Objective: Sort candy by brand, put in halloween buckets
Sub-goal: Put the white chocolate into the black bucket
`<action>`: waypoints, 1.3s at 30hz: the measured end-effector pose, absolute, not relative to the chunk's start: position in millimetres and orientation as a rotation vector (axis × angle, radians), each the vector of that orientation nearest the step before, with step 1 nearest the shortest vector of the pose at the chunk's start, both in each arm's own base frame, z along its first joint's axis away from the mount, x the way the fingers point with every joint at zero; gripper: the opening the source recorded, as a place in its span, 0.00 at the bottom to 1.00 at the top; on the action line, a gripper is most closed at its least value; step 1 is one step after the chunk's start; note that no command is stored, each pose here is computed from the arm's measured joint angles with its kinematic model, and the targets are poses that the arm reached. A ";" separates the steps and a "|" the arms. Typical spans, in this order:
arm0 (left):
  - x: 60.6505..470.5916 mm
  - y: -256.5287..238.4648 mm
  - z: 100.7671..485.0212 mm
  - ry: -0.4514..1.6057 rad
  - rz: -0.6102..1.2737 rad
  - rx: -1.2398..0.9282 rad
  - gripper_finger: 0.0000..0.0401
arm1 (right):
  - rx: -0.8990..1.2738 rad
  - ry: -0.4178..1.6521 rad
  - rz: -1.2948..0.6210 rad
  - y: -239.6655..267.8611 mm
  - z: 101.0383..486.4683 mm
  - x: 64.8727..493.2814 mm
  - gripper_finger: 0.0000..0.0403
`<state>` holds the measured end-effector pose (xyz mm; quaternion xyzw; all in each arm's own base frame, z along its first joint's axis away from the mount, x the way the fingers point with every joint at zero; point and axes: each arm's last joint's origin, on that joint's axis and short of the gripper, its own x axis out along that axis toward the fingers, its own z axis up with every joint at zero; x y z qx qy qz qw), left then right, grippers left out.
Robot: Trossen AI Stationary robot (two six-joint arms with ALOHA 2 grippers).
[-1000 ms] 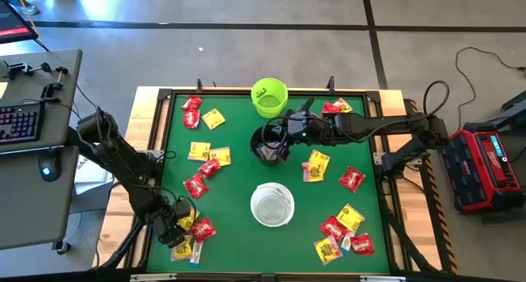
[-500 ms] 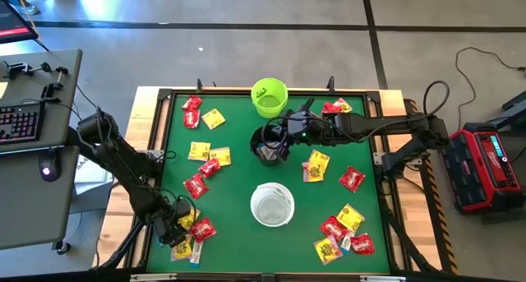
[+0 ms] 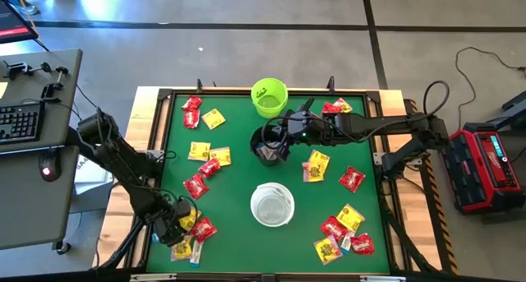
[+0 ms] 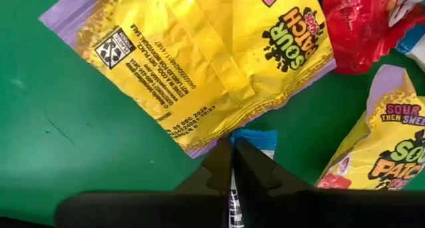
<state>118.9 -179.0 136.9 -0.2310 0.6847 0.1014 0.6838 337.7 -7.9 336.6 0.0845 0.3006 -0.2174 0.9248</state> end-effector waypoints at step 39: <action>151.9 -114.1 219.5 1.241 0.067 -0.523 0.00 | 0.201 0.641 -0.456 -5.2 333.0 335.9 0.00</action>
